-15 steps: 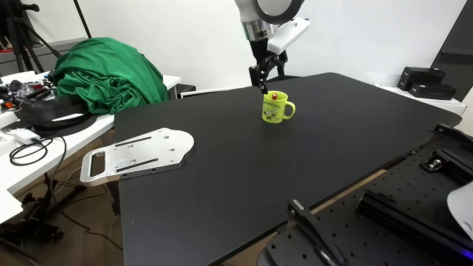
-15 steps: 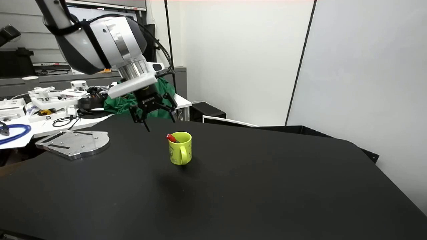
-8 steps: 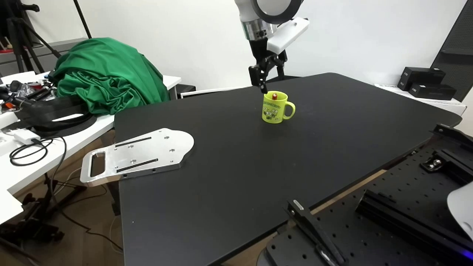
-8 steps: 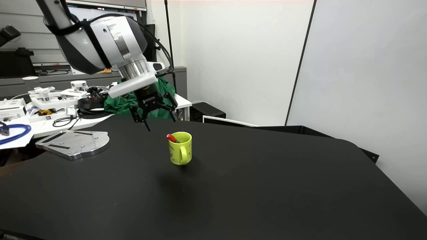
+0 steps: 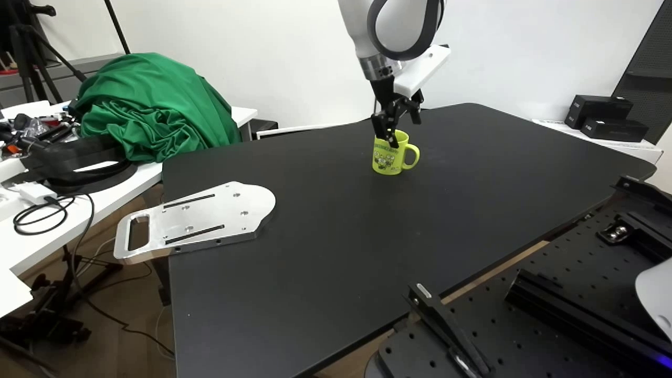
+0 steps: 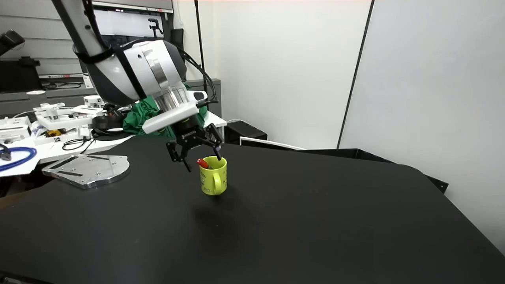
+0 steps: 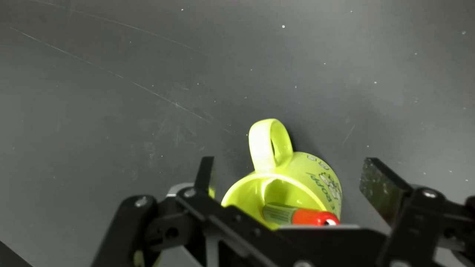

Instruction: Pick the marker from the cup and put it on the table, then pick it and put it back in the cup

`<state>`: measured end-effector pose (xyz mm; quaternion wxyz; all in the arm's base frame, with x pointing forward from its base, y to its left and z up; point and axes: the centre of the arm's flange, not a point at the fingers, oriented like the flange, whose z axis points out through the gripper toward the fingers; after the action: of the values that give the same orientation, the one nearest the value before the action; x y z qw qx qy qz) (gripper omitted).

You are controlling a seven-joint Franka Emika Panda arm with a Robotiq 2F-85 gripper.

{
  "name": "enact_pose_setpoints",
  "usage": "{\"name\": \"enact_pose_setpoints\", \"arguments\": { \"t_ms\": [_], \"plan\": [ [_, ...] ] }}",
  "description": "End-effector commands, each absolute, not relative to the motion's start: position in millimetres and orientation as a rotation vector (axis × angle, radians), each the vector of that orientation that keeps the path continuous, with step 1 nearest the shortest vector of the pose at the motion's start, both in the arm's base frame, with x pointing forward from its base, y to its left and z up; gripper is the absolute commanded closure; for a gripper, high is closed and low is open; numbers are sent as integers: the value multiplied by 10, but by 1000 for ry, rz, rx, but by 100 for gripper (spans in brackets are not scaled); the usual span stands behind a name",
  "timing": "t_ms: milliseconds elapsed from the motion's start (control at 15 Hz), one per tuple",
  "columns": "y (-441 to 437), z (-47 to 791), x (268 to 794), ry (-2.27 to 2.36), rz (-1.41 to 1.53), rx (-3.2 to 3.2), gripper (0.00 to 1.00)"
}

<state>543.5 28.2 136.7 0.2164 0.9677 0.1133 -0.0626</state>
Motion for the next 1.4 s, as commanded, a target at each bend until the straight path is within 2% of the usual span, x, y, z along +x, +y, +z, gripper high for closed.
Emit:
{"name": "enact_pose_setpoints", "arguments": {
  "t_ms": [0, 1333],
  "plan": [
    [201, 1239, 5527, 264, -180, 2649, 0],
    [291, 1355, 5757, 250, -95, 2631, 0]
  ]
}}
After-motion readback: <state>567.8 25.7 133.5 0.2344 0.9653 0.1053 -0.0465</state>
